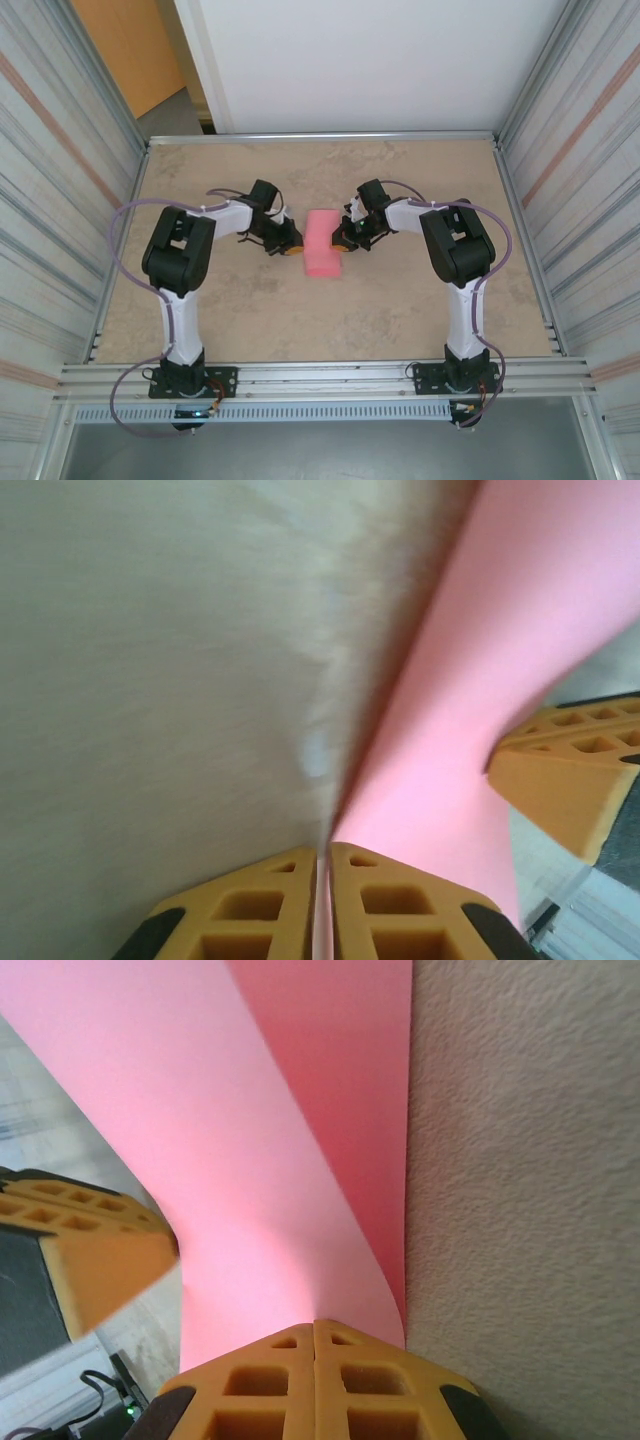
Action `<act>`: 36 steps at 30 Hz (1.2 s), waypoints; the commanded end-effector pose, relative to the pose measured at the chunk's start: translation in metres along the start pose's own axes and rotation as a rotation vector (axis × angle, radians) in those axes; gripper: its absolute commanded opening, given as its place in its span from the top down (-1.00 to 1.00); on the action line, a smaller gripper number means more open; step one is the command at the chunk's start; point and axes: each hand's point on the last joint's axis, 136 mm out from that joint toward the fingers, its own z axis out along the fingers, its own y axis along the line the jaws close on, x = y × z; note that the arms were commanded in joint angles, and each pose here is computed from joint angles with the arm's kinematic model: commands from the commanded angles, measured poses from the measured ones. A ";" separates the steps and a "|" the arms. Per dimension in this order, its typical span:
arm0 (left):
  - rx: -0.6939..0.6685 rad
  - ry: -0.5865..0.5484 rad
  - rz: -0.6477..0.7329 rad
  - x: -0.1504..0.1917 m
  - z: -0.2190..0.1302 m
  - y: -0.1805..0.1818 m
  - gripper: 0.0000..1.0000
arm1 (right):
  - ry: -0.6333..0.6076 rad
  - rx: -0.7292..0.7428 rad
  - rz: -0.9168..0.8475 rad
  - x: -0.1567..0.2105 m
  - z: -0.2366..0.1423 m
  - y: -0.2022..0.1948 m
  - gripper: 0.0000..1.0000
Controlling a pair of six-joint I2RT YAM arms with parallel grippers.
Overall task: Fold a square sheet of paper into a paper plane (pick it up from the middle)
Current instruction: First fold the square sheet of paper in half at the center of the table.
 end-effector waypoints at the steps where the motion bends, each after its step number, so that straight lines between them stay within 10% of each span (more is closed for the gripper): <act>1: 0.021 -0.057 0.054 -0.002 -0.025 -0.018 0.75 | 0.150 0.427 0.241 0.060 0.012 -0.133 0.91; 17: 0.158 -0.001 0.107 -0.015 0.020 -0.076 0.72 | 0.151 0.418 0.239 0.060 0.014 -0.131 0.90; 36: 0.014 -0.046 -0.055 -0.034 0.008 0.028 0.73 | 0.152 0.441 0.240 0.062 0.012 -0.141 0.90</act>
